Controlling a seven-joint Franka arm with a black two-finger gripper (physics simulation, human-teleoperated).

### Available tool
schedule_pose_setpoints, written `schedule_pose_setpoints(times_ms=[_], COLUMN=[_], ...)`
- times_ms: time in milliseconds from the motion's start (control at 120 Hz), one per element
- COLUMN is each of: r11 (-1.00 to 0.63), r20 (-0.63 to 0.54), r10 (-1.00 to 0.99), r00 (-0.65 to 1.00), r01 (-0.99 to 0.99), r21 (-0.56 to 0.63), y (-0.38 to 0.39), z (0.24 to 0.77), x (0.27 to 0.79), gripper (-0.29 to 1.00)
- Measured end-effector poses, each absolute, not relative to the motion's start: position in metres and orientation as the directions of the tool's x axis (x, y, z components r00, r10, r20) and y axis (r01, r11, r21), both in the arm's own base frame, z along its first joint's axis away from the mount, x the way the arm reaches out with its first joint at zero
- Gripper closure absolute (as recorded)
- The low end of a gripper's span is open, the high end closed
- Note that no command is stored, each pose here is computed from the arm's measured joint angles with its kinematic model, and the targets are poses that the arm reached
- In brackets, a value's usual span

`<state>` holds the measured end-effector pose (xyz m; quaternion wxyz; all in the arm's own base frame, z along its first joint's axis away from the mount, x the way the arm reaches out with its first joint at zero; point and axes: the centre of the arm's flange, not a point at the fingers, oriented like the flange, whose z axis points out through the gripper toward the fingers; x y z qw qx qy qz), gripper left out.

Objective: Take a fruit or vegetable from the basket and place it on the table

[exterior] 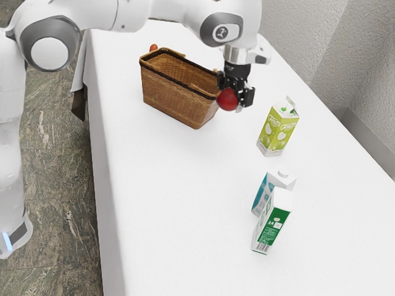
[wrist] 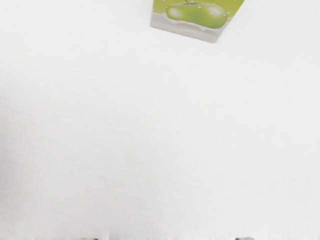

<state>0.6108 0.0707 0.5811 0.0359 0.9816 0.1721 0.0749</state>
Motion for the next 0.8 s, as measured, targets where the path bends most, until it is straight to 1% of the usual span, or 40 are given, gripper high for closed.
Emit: schedule_pose_setpoints(times_ms=[100,300,475,533,608,683,767,800], r11=[-0.938,-0.942,-0.944,-0.943,-0.941,-0.941,-0.942,-0.950], r20=[0.071,-0.018,-0.037,-0.039,-0.040,-0.038,-0.034,-0.007], r10=[0.338,0.322,0.316,0.317,0.319,0.316,0.314,0.295], r00=[0.939,0.947,0.948,0.948,0.947,0.948,0.949,0.955], r01=[0.330,0.322,0.318,0.319,0.321,0.319,0.316,0.294], r21=[0.102,0.095,0.091,0.097,0.106,0.111,0.113,0.104], y=[0.064,0.047,0.038,0.038,0.036,0.034,0.032,0.024], z=[0.548,0.496,0.484,0.483,0.484,0.486,0.489,0.510], x=[0.622,0.638,0.642,0.642,0.642,0.643,0.642,0.636], gripper=[0.39,0.39,0.39,0.26,0.15,0.09,0.05,0.04])
